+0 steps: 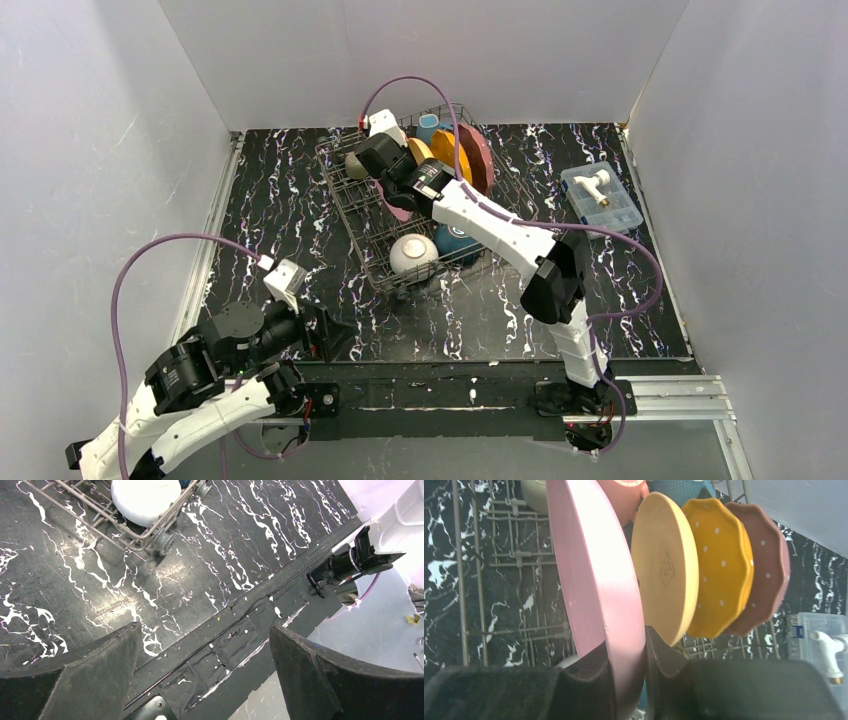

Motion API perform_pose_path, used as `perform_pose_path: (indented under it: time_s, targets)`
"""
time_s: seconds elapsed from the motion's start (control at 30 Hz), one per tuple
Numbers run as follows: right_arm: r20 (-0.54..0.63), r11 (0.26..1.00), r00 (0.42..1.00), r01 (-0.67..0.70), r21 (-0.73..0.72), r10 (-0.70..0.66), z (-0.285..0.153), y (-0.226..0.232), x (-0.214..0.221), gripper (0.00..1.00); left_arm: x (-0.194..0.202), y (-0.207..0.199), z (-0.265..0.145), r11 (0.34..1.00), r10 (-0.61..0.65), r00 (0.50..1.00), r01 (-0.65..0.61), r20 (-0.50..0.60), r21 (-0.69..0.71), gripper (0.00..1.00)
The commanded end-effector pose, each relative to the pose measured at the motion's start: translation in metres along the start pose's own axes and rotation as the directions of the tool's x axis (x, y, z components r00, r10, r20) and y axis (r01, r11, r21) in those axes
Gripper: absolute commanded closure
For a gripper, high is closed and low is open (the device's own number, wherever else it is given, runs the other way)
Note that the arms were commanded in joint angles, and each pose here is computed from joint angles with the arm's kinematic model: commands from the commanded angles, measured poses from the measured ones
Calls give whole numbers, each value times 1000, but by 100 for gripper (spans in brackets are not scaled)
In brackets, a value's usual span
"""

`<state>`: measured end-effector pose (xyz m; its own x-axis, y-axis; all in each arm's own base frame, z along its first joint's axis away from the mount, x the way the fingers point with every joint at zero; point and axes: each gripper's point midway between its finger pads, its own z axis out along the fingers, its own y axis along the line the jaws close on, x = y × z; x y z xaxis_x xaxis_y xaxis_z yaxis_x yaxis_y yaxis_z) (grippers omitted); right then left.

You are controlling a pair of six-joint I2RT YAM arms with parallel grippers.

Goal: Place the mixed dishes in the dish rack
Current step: Insert the plate into the dish rack.

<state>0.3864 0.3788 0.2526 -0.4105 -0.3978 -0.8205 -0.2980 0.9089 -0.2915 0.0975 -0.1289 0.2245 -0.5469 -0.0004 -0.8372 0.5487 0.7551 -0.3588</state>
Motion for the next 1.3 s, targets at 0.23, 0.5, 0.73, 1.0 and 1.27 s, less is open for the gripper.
perform_pose_path:
  time_s: [0.23,0.5,0.73,1.0,1.27]
  targets:
    - [39,988,987,-155,12,155,35,1,-13,99,-4,10,-4,999,-15,999,17,43,-45,2]
    - [18,984,985,-175,23,174,47,6,-3,99,-6,13,-6,998,-23,998,27,60,-56,2]
    - [11,983,983,-183,21,183,54,11,2,99,-6,14,-7,998,-27,998,31,63,-62,2]
    - [-7,982,982,-190,19,190,58,16,10,99,-6,15,-6,997,-29,998,33,63,-68,2]
    - [-19,983,982,-186,11,186,60,23,16,94,-7,14,-6,997,-30,998,34,63,-67,2]
